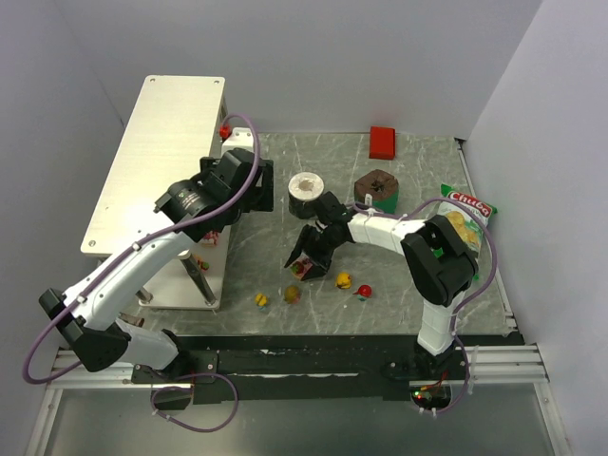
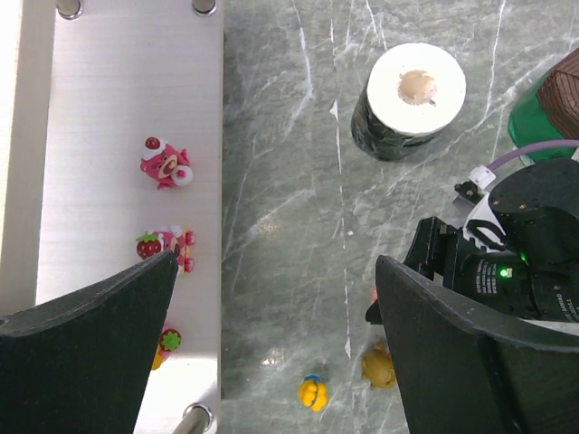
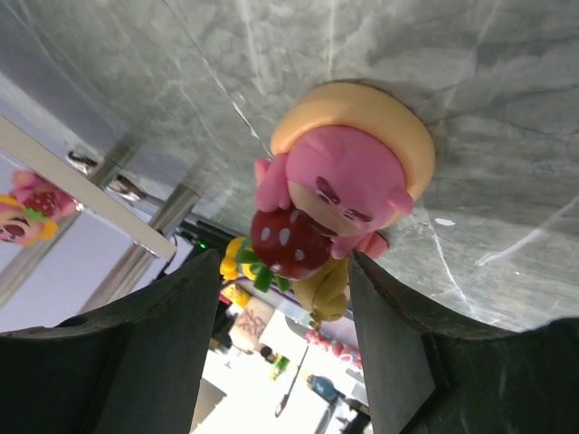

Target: Place and organize the plastic toys onto the shelf

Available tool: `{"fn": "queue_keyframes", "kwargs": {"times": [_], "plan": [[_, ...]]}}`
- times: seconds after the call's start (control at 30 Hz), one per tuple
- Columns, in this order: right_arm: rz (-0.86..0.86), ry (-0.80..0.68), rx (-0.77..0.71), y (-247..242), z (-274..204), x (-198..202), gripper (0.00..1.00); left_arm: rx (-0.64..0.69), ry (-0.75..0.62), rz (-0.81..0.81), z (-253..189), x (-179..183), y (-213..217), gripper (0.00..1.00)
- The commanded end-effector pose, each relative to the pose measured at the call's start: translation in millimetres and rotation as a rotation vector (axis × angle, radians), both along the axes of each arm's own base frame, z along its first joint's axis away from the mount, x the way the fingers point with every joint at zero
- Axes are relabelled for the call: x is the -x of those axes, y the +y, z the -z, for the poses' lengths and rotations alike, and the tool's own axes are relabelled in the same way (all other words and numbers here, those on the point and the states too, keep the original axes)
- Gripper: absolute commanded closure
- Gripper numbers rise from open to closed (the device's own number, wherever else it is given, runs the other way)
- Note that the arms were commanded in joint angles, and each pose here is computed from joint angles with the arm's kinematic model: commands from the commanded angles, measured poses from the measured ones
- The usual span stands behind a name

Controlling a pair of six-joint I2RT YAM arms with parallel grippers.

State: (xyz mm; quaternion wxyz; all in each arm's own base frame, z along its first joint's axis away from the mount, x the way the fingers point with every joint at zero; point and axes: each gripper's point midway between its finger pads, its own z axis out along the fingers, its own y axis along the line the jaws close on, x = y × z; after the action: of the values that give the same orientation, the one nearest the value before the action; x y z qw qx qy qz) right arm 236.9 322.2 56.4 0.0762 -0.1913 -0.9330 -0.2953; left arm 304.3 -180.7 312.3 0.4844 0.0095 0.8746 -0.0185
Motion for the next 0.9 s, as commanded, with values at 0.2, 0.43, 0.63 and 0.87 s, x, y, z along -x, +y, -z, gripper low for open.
{"fn": "queue_keyframes", "kwargs": {"times": [0.2, 0.43, 0.63, 0.87], "plan": [[0.069, -0.022, 0.053, 8, 3, -24, 0.35, 0.027, -0.052, 0.009, -18, 0, 9, 0.04], [0.067, -0.008, 0.059, 8, 9, -21, 0.43, 0.027, -0.053, 0.014, -16, 0, 14, 0.03], [0.028, -0.028, 0.045, 14, 6, -22, 0.64, 0.023, -0.054, 0.02, -15, -2, 16, 0.04], [-0.177, -0.152, 0.06, 15, -4, -28, 0.89, 0.023, -0.061, 0.025, -17, -2, 20, 0.04]]}}
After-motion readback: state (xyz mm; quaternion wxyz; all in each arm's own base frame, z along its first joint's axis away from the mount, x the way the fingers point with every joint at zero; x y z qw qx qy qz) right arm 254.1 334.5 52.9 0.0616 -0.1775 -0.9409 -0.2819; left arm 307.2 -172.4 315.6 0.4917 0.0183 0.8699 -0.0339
